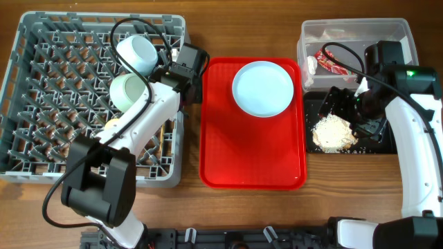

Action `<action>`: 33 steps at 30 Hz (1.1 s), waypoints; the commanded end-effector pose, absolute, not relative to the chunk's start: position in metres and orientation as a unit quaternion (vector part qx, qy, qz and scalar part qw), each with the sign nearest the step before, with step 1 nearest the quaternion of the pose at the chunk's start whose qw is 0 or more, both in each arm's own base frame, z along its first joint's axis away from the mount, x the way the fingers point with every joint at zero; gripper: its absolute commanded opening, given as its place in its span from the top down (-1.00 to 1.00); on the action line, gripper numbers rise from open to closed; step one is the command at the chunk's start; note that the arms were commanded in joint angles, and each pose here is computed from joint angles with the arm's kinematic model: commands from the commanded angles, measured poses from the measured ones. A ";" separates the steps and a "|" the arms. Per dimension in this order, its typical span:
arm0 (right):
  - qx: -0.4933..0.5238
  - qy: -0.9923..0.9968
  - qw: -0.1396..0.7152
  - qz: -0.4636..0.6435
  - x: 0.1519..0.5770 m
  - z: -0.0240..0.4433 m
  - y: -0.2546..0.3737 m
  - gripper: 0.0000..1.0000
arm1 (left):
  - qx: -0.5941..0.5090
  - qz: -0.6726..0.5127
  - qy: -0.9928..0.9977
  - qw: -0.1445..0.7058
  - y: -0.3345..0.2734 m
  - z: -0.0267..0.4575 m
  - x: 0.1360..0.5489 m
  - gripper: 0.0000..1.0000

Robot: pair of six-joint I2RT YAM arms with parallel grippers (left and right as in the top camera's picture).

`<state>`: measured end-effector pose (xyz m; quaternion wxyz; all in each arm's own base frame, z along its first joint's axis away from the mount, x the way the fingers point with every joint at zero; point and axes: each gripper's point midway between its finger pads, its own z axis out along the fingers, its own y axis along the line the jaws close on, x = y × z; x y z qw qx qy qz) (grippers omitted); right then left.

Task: Sort waste into correct bins and load items into the dishwasher rack
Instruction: 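Reach the left gripper to the light blue plate edge and grasp it, then lift the plate and stand it upright in the rack's right side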

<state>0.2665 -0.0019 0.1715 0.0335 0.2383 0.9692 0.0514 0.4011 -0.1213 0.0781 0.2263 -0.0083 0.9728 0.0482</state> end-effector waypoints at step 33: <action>0.240 0.968 0.055 0.056 0.273 0.178 -0.003 -0.99 | 0.422 -0.030 0.886 0.188 -0.319 0.013 0.316 0.92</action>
